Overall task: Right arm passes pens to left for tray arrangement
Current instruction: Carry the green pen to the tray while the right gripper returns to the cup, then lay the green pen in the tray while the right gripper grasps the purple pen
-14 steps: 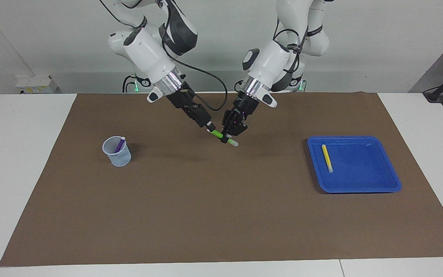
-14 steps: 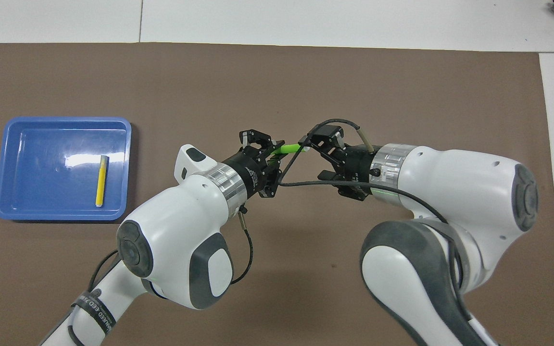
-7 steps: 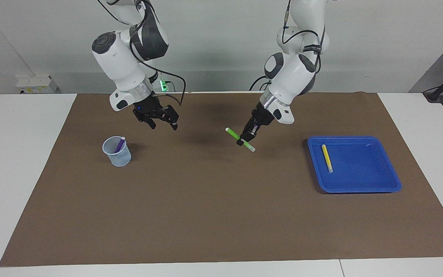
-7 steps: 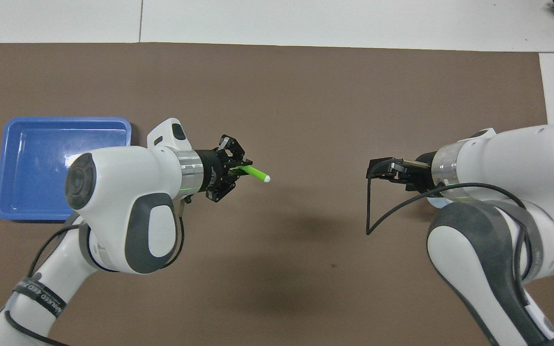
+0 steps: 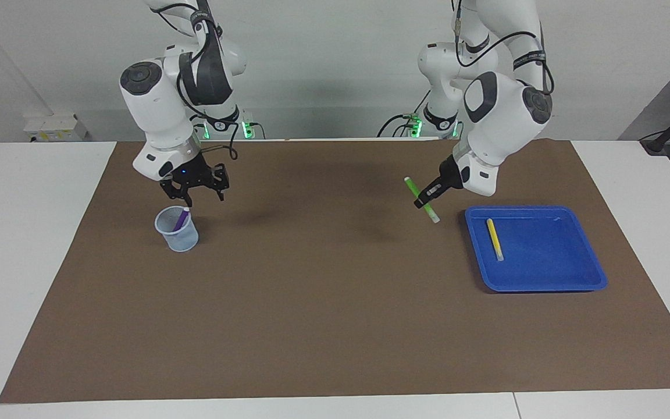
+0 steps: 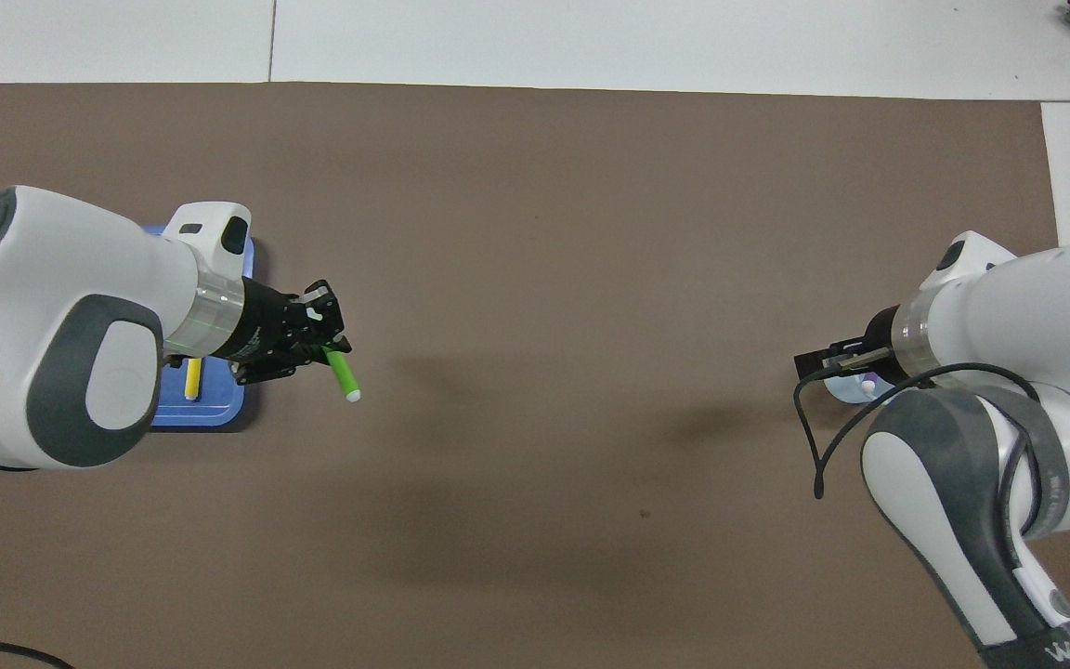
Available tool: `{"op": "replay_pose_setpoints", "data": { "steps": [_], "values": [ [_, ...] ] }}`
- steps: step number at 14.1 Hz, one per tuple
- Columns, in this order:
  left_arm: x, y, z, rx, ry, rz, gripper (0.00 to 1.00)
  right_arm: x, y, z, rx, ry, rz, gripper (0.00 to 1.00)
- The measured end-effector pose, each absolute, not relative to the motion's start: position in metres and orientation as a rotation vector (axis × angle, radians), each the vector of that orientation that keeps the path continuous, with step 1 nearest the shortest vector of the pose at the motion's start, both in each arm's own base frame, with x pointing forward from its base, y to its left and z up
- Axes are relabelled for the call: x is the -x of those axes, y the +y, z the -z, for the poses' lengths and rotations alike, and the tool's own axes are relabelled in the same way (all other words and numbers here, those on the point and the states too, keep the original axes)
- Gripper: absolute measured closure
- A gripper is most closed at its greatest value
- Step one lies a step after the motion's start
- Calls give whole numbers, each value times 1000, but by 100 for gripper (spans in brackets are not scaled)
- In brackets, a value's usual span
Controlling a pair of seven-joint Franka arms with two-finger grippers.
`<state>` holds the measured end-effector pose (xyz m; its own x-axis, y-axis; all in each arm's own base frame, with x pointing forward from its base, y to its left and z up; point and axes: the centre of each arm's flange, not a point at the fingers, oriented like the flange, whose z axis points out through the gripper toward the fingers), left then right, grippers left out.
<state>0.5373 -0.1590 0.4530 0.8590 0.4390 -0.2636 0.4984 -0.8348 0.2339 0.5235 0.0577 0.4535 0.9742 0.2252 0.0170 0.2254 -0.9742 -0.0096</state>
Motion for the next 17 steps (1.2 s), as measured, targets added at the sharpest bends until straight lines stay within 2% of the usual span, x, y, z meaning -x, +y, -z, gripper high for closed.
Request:
{"op": "replay_pose_setpoints", "data": {
  "steps": [3, 4, 5, 8, 11, 13, 17],
  "values": [
    [-544, -96, -452, -2891, 416, 273, 81, -518, 35, -435, 3137, -431, -31, 26],
    [-546, -74, -450, -2931, 325, 263, 81, -515, 25, -426, 3150, -415, -46, 38],
    [-548, -52, -450, -2962, 237, 249, 81, -514, 12, -416, 3156, -378, -65, 40],
    [-549, 15, -449, -3030, 0, 214, 81, -512, -23, -399, 3165, -226, -107, 40],
    [-548, 64, -449, -3053, -101, 183, 81, -512, -22, -399, 3167, 89, -103, 40],
    [-552, 72, -441, -3079, -131, 149, 81, -512, -14, -395, 3114, 266, -113, 40],
    [-564, 81, -399, -3087, -183, 122, 81, -515, -12, -389, 3027, 428, -127, 40]
  ]
}}
